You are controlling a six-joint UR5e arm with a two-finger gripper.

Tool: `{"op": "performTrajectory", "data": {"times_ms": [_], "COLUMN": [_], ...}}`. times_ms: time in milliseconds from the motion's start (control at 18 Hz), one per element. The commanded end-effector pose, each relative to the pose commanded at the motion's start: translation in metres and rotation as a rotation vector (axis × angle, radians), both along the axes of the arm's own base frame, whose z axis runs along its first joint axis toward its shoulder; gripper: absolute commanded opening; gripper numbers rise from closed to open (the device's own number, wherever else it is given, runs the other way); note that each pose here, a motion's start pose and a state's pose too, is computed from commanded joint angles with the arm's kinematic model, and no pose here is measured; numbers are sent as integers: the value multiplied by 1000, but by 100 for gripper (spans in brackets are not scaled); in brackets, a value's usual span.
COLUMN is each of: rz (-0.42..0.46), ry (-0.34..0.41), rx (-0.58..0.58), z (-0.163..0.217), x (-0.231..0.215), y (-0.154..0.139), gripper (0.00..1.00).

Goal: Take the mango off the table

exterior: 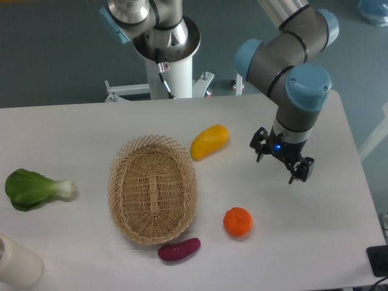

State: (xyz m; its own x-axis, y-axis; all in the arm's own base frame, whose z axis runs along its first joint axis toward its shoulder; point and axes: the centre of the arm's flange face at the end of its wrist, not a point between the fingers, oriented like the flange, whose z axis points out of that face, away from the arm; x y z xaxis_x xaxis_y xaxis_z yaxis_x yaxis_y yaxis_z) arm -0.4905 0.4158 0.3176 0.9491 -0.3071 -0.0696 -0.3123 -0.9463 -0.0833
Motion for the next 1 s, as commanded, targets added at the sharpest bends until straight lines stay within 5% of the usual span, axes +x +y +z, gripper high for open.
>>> {"op": "performTrajectory", "data": {"times_ms": [1000], "rz": [33], "ry": [-53], "rx": [-18], "z": [-24], "x": [23], "y": [5], "gripper": [100]}}
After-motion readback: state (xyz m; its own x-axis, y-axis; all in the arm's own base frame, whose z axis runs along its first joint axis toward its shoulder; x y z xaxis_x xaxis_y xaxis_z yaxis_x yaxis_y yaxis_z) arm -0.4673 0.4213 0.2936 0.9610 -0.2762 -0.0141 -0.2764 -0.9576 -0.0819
